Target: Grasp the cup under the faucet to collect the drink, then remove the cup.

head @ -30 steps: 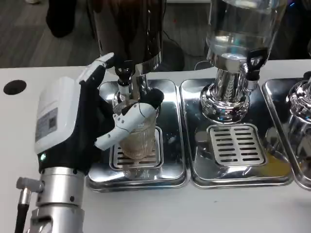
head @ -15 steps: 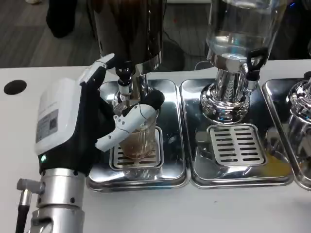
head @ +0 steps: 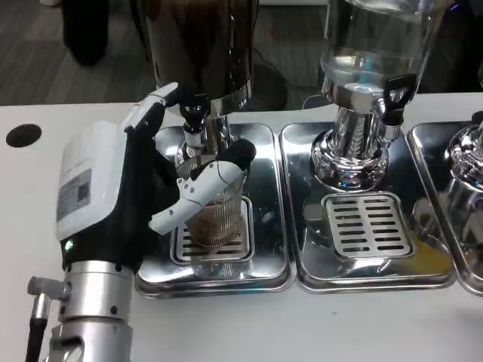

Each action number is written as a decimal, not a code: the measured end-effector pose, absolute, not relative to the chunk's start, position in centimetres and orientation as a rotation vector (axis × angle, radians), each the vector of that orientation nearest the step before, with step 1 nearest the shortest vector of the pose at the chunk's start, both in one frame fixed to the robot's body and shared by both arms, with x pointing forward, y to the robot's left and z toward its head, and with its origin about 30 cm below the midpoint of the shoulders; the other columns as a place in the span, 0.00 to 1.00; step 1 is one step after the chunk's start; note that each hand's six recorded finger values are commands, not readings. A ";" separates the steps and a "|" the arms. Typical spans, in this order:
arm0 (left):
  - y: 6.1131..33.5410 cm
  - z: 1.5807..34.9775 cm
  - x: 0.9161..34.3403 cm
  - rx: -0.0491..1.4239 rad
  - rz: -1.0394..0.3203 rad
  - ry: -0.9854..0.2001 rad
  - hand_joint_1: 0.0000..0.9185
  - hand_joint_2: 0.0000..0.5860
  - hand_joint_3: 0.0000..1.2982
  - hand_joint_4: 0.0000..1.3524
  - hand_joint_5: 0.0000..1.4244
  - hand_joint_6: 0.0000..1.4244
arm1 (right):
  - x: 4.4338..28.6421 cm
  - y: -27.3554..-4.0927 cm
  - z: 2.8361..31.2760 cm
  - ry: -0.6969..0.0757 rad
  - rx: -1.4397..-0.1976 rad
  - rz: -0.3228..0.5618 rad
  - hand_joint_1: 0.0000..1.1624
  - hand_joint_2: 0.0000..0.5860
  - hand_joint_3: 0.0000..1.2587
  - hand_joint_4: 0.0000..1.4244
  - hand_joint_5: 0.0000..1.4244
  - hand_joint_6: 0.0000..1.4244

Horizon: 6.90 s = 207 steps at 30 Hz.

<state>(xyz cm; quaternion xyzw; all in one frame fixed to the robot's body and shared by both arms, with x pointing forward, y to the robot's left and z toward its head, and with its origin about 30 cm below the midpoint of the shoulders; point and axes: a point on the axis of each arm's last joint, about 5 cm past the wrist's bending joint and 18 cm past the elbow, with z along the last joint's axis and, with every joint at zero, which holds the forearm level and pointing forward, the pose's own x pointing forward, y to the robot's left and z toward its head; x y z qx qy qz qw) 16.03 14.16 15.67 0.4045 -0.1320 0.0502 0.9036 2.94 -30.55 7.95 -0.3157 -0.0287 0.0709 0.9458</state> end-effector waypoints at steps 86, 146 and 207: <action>14.9 14.5 15.2 0.710 0.075 -0.332 0.00 0.05 0.12 0.01 0.24 0.53 | 3.5 -30.4 8.8 -0.104 -0.664 0.162 0.40 0.62 0.16 0.06 0.06 0.00; 18.4 9.0 3.4 0.943 0.022 0.043 0.00 0.06 0.16 0.10 0.19 0.43 | 19.1 -16.4 13.3 -0.108 -0.439 0.689 0.58 0.22 0.16 0.12 0.12 0.08; 18.8 8.4 1.4 0.901 -0.040 0.108 0.00 0.06 0.18 0.10 0.21 0.45 | 24.4 -12.8 11.6 -0.006 -0.436 0.523 0.61 0.18 0.04 0.02 0.03 0.03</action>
